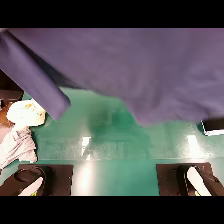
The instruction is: Fold the shirts.
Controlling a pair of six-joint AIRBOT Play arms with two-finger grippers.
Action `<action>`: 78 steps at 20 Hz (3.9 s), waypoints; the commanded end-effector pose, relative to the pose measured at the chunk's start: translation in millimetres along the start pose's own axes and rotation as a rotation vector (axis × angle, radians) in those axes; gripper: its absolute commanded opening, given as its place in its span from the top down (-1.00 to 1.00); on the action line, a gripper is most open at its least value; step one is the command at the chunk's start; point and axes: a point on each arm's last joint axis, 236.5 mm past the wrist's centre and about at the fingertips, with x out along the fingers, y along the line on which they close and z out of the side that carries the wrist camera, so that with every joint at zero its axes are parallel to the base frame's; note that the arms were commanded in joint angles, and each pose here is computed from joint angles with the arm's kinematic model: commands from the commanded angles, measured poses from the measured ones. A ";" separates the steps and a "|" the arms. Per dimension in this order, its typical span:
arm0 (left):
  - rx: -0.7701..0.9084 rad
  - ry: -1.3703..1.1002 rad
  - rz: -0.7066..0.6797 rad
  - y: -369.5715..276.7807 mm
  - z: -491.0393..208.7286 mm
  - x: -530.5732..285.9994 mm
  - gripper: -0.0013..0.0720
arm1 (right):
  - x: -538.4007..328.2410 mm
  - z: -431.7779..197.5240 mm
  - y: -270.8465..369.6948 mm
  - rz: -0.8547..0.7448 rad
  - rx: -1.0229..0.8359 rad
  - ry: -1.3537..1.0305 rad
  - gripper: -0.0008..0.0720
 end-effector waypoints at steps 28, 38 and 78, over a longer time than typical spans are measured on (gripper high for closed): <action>-0.449 1.165 -0.214 -8.4 -460.9 208.6 -0.40 | 172.3 -427.5 36.7 0.210 0.190 1.228 -0.35; -0.658 1.290 -0.308 -114.2 -536.4 163.4 -0.40 | 97.5 -432.0 49.8 0.207 0.182 1.168 -0.34; -0.273 1.013 -0.144 -38.0 -448.5 173.3 0.90 | -138.4 -608.6 62.3 -0.029 0.770 1.643 -0.25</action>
